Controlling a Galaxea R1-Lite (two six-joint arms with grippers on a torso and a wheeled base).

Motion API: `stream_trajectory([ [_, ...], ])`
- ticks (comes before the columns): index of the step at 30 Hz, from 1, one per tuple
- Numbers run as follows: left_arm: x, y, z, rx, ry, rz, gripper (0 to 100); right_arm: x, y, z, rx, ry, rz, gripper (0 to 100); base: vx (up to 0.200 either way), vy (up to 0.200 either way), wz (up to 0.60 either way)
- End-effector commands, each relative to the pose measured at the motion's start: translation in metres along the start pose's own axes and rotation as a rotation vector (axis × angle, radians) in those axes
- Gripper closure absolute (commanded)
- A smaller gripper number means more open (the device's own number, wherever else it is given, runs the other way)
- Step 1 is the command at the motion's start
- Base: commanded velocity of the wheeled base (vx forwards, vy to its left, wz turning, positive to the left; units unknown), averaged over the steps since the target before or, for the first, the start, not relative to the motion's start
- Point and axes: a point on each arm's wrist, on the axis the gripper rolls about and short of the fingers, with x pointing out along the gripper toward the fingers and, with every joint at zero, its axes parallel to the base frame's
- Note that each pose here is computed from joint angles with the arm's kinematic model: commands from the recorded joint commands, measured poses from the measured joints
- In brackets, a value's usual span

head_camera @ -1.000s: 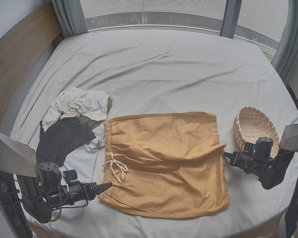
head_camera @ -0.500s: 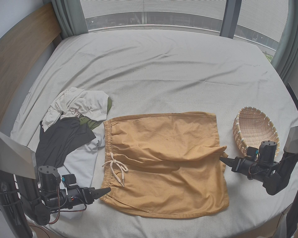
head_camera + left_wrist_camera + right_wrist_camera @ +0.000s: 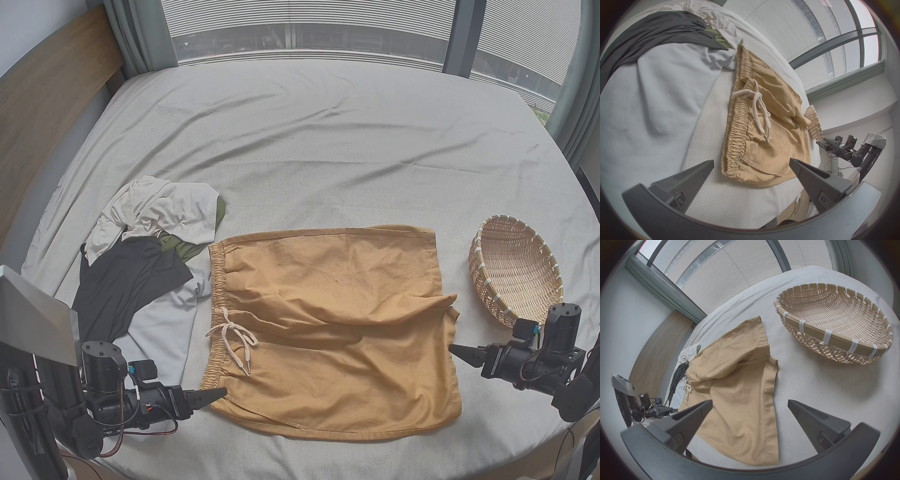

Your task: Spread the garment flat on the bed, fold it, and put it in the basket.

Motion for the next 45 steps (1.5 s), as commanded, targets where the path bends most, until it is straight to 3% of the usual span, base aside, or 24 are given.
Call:
stream_trajectory([
  [1,0.003,0.003,-0.006,-0.017,0.035,0.013,0,-0.004,0.002,-0.002,-0.002,0.003,0.005,0,0.000,0.000,0.00],
  [12,0.011,0.005,-0.002,-0.022,0.016,0.011,0,-0.006,0.001,-0.005,0.002,0.016,-0.002,0,0.000,0.000,0.00],
  [13,0.012,0.006,-0.001,-0.022,0.010,0.016,100,-0.006,0.001,-0.005,0.002,0.017,-0.004,0,0.000,0.000,0.00],
  [19,0.018,0.007,0.003,-0.017,-0.010,0.024,100,-0.011,0.000,-0.012,0.004,0.047,-0.011,0,0.000,0.000,0.00],
  [24,0.017,0.007,0.003,-0.015,-0.014,0.025,100,-0.012,-0.001,-0.023,0.028,0.157,-0.010,0,0.000,0.000,0.00],
  [27,0.017,0.007,0.003,-0.015,-0.010,0.025,100,-0.013,0.000,-0.039,0.051,0.311,-0.008,0,0.000,0.000,0.00],
  [30,0.016,0.006,0.003,-0.014,-0.011,0.024,100,-0.015,0.001,-0.049,0.055,0.399,-0.017,0,0.000,0.000,0.00],
  [36,0.016,0.006,0.003,-0.011,-0.012,0.023,100,-0.008,-0.006,-0.058,0.073,0.464,-0.049,0,0.000,0.000,0.00],
  [45,0.015,0.005,0.003,-0.010,-0.013,0.023,100,0.009,-0.019,-0.068,0.101,0.490,-0.082,0,0.000,0.000,0.00],
])
